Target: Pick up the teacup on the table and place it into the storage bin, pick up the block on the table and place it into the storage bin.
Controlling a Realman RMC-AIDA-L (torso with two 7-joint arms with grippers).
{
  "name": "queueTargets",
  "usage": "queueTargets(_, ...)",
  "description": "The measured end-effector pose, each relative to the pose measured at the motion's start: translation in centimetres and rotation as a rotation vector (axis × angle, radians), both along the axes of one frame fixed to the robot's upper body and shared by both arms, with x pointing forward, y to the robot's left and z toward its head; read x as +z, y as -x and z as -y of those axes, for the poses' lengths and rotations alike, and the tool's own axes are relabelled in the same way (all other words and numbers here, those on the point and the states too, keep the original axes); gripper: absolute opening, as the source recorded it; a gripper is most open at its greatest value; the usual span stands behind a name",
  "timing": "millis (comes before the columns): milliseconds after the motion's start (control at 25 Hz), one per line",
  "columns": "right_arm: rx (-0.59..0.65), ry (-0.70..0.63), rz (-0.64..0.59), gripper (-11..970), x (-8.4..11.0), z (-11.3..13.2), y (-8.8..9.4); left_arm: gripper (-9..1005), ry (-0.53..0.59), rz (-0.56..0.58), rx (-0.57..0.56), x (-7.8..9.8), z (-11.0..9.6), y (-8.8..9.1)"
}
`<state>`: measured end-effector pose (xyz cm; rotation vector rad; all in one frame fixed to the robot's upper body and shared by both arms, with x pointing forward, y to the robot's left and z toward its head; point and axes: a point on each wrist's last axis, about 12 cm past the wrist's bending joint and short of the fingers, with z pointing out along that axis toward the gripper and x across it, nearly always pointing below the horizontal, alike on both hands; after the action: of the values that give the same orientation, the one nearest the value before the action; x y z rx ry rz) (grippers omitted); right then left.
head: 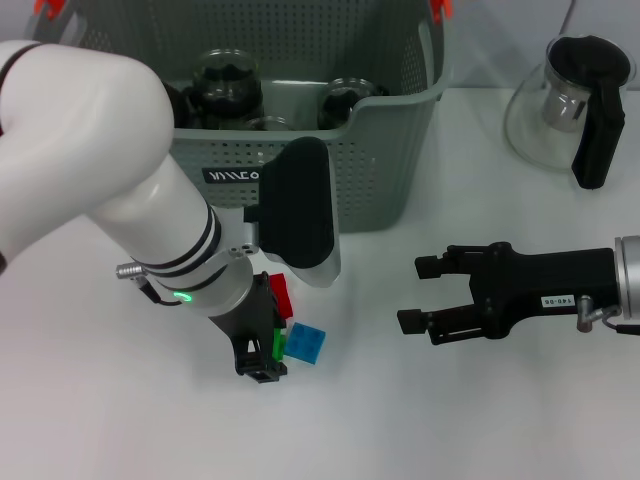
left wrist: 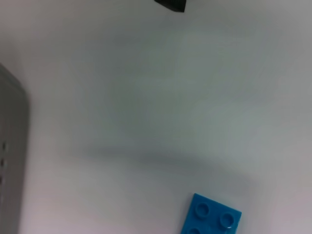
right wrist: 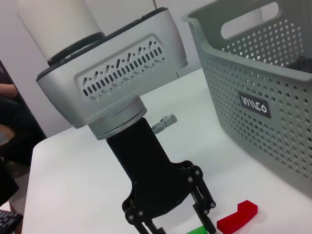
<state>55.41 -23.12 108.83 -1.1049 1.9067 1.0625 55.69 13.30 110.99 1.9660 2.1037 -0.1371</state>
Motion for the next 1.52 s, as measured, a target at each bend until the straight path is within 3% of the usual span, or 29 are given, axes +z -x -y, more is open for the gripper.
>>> queueTargets(280, -0.001, -0.001, -0.005, 924, -0.1, 0.1, 0.2, 535, -0.014, -0.004, -0.015, -0.4, 0.3, 0.0)
queueTargets(640, -0.001, -0.001, -0.003, 924, -0.1, 0.1, 0.2, 464, -0.017, -0.006, -0.023, -0.1, 0.4, 0.1)
queueTargets(800, -0.001, -0.001, 0.001, 925, -0.1, 0.2, 0.2, 418, 0.003, 0.002, -0.01, 1.0, 0.2, -0.2)
queueTargets(960, -0.001, -0.004, 0.001, 925, -0.1, 0.2, 0.2, 409, 0.088, 0.0, 0.065, 4.5, -1.5, -0.6)
queueTargets(1200, 0.001, -0.01, 0.003, 925, 0.0, 0.3, 0.2, 415, 0.449, 0.036, 0.259, 13.2, -6.9, -1.7)
queueTargets(1320, 0.009, -0.012, 0.004, 925, 0.1, 0.2, 0.2, 418, 0.615, 0.105, 0.355, 16.6, -9.1, -2.8)
queueTargets(1520, 0.017, -0.014, 0.005, 925, 0.3, 0.1, 0.2, 423, 0.703, 0.201, 0.468, 18.0, -10.0, -6.1)
